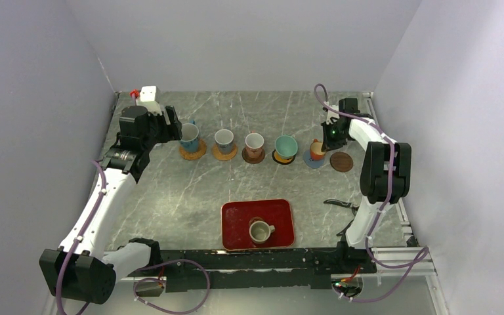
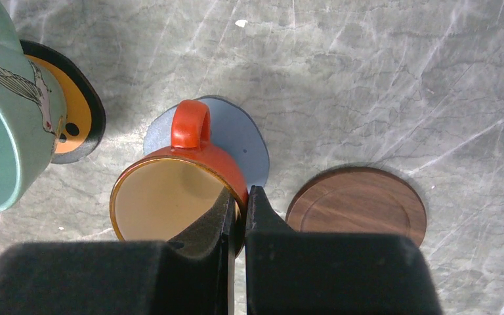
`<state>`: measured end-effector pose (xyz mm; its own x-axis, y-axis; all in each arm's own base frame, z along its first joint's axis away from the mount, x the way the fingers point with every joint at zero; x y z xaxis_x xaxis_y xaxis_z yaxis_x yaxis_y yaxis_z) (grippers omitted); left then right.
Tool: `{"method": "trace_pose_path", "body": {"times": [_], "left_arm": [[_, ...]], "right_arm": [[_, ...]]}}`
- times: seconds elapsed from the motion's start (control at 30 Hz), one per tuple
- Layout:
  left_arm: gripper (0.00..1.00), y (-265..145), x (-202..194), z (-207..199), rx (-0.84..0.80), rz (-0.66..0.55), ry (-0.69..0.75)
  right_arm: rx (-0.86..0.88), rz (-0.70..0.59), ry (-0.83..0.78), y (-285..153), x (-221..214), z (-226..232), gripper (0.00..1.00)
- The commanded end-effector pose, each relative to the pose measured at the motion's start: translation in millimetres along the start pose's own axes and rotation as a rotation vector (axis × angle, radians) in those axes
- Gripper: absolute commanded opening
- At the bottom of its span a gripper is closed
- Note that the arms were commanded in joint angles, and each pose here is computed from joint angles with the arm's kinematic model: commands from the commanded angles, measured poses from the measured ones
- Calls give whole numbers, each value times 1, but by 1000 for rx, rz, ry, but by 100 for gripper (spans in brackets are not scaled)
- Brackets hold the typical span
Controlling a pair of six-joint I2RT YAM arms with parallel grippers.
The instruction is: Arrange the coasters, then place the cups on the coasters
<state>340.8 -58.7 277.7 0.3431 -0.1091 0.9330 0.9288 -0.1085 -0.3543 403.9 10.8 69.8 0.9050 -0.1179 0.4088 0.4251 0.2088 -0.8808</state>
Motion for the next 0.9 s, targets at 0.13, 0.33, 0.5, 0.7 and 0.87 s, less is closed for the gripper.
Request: {"method": "trace_pose_path", "body": {"times": [0.13, 0.33, 0.5, 0.7, 0.87], "left_arm": [[79, -3, 14, 0, -6, -41, 20], [79, -3, 14, -1, -7, -43, 20], [79, -4, 15, 0, -7, -45, 20], [79, -4, 15, -1, -7, -46, 20], [79, -4, 15, 0, -6, -45, 20]], "right_arm": [[25, -48, -49, -8, 19, 5, 0], [34, -35, -63, -5, 17, 8, 0], [35, -27, -69, -3, 15, 9, 0], [31, -19, -73, -1, 13, 9, 0], [23, -11, -74, 1, 12, 7, 0]]}}
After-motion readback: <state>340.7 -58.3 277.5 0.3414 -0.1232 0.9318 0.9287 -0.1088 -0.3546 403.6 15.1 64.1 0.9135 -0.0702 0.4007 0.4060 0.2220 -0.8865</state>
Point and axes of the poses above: each gripper's point midway between its finger pads, its own y axis out along the fingers, its own z axis along the line the jaws close on, x = y × z, the point moved 2 cm from there along -y, back along the fingers, and after that the axes turned 14 degrees about y, right-handed, at the moved point
